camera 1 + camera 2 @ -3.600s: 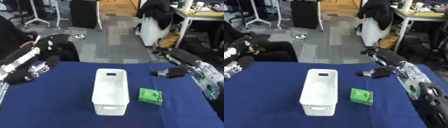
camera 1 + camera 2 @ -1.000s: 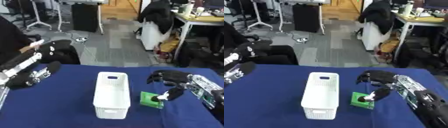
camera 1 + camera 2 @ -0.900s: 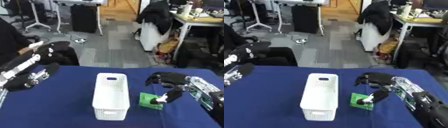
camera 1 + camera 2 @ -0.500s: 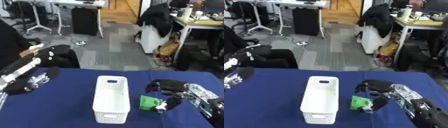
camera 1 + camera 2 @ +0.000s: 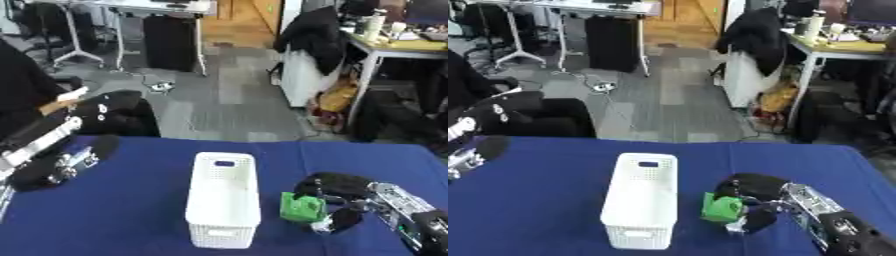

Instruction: Pick up objects on the table and place them in the box.

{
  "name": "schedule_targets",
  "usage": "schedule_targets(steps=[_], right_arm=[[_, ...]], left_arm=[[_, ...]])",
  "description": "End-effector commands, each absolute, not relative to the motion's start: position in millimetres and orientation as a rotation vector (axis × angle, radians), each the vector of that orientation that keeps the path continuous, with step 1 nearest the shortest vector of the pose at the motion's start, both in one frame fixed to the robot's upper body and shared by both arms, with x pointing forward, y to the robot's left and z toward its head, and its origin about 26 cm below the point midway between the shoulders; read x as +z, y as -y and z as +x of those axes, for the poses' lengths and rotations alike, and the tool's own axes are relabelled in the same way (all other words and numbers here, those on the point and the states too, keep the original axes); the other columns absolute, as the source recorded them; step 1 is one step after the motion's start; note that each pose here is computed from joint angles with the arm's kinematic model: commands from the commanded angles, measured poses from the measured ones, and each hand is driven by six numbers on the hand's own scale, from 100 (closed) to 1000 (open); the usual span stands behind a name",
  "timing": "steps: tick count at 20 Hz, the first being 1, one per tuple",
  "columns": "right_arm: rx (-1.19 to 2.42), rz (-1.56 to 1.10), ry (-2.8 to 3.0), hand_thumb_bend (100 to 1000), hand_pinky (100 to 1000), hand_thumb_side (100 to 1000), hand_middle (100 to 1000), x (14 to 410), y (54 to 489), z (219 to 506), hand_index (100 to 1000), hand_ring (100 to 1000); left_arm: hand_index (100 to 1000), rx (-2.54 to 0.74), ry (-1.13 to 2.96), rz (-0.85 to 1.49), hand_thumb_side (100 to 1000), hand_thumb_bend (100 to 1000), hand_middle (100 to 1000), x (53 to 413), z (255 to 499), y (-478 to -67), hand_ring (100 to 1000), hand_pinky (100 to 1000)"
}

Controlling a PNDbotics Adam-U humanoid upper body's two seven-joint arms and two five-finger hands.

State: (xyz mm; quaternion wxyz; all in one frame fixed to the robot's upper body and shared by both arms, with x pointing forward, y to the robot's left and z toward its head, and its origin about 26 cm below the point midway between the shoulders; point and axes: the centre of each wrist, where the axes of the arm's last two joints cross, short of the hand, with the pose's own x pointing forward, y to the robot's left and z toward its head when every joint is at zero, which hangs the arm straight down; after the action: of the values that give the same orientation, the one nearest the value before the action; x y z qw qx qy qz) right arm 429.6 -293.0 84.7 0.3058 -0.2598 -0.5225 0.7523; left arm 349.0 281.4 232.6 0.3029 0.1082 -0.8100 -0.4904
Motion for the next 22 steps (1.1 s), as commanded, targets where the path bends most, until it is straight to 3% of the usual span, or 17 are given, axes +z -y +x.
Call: schedule_targets(steps=[1,6,22], right_arm=[[1.929,-0.751,1.411,428,942,1000,840,93.4,295.5,432.5,889,795],[1.938,-0.778,1.367,498,971,1000,858,83.4,292.2,433.3,895,805],[1.986,-0.794,1.287,506,1000,1000,895,67.5,302.3,434.5,918,831]], left_arm=[[992,-1.326,2.165,0.311,1000,133,1000,243.9,347.4,-282.4,965,846],[992,-1.330,2.168,0.305,1000,132,1000,244.2,347.6,-280.9,965,846],[992,-1.336,2.165,0.302,1000,133,1000,243.9,348.0,-280.8,965,847]])
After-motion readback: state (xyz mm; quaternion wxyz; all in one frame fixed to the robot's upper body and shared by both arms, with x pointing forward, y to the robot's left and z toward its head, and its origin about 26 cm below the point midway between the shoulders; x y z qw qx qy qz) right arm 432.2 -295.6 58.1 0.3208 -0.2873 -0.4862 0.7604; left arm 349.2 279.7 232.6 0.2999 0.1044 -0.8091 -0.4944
